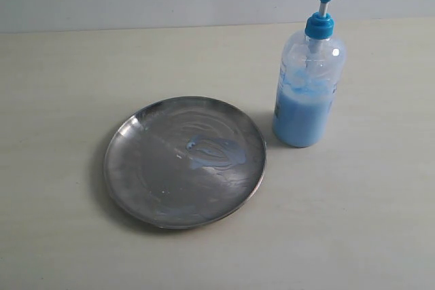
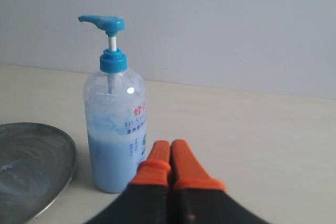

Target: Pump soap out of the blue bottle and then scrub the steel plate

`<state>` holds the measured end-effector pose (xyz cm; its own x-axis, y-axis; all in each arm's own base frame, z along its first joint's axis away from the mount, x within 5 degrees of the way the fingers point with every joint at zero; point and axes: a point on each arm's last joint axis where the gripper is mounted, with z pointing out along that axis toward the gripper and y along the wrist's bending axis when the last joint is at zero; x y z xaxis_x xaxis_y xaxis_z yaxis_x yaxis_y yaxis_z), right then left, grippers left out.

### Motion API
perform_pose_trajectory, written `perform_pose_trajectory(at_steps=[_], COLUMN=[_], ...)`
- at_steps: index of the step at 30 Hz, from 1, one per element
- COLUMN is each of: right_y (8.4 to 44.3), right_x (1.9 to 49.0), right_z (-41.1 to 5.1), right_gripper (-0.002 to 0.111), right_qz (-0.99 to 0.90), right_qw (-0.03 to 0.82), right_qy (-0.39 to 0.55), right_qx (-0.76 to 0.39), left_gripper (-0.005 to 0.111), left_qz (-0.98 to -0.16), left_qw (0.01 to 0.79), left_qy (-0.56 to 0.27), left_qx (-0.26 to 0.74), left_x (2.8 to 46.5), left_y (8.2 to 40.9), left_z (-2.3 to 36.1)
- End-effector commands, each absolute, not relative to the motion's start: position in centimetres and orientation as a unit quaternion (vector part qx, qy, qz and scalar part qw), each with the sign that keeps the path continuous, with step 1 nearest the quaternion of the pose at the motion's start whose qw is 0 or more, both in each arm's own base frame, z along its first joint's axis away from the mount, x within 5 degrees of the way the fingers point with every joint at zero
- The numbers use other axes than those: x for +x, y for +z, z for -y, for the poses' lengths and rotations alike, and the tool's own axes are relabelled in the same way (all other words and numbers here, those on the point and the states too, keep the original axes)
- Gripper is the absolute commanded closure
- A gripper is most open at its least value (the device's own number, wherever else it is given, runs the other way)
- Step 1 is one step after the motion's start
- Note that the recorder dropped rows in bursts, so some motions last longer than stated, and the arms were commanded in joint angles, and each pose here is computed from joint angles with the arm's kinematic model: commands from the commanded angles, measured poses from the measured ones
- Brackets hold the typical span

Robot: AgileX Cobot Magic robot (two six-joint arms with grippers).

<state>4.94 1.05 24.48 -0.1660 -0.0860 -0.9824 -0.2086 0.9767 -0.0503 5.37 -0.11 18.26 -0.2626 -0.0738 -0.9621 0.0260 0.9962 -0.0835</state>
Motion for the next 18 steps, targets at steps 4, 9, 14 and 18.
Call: perform_pose_trajectory(at_steps=[4, 9, 14, 18], right_y=[22.4, 21.0, 19.8, 18.8], right_x=[4.7, 5.1, 5.3, 5.5], right_z=[-0.7, -0.3, -0.4, -0.4], right_gripper=[0.108, 0.108, 0.108, 0.108], right_qz=[-0.756, -0.765, -0.765, -0.771], right_qw=[0.650, 0.642, 0.643, 0.636], right_qy=[0.030, 0.026, 0.030, 0.025], right_qx=[-0.068, -0.033, -0.031, -0.035], left_gripper=[0.107, 0.107, 0.107, 0.107], left_qz=[-0.792, -0.793, -0.794, -0.794], left_qw=[0.609, 0.608, 0.607, 0.607], left_qy=[-0.038, -0.038, -0.037, -0.037], left_qx=[-0.013, -0.014, -0.014, -0.014], left_x=[5.3, 5.3, 5.3, 5.3], left_y=[18.2, 18.2, 18.2, 18.2], left_z=[0.1, 0.1, 0.1, 0.1])
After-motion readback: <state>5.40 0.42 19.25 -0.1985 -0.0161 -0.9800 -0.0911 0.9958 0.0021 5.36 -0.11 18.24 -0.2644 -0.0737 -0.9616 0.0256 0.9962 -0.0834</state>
